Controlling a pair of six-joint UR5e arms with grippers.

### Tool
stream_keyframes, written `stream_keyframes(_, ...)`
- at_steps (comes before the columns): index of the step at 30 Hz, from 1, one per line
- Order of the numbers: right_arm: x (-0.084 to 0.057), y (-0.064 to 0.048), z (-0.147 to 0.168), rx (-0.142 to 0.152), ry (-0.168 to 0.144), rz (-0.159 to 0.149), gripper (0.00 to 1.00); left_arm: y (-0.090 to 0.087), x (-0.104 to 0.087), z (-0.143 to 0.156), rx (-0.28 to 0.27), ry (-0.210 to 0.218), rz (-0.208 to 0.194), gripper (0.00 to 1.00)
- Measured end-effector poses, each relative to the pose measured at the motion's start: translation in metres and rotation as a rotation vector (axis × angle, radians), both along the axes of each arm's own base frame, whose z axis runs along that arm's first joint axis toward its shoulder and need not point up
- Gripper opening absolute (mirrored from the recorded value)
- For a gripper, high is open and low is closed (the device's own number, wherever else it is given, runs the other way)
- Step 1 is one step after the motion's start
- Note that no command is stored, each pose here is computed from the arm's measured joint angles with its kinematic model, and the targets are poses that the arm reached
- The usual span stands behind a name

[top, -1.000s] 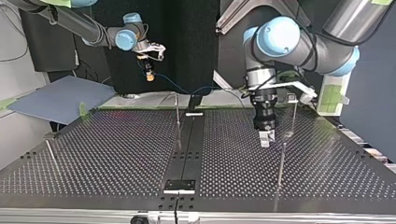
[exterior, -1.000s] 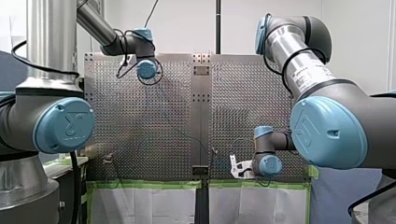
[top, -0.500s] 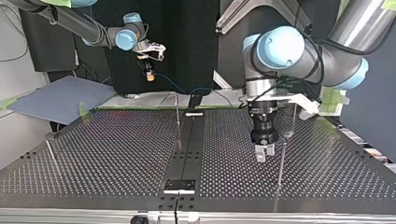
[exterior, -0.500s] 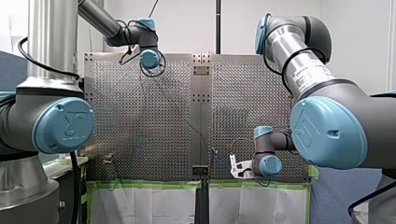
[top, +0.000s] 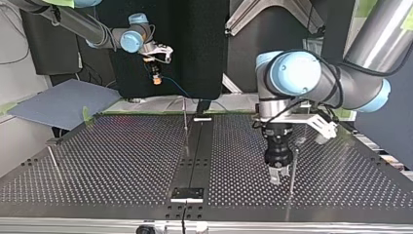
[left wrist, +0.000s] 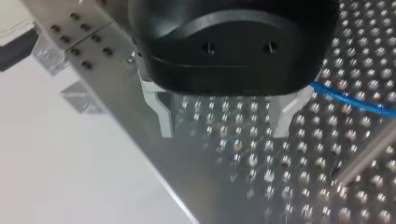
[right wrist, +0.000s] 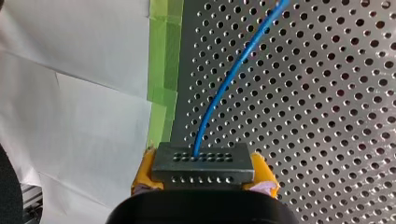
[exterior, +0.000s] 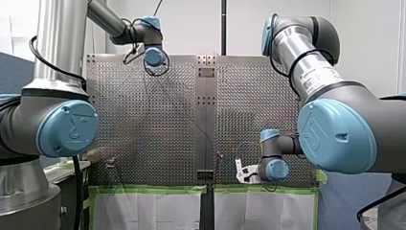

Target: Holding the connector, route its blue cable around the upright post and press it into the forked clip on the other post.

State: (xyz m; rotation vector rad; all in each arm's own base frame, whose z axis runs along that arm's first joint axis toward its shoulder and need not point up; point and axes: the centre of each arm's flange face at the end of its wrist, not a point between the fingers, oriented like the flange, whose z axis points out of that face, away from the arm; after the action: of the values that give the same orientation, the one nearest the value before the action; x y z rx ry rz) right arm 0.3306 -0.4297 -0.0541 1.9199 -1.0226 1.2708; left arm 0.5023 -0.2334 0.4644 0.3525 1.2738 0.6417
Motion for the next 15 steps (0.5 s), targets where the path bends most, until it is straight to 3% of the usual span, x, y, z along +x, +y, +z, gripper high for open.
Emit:
stream_keyframes(7,0.002,0.001,0.0,0.001,0.001,0.004,0.0,0.019,0.018,0.029,-0.054,-0.052,-0.016,1.0)
stream_keyframes(15,0.002,0.002,0.0,0.002,0.001,0.004,0.0,0.02,0.039,0.038,-0.1,-0.079,-0.048,1.0)
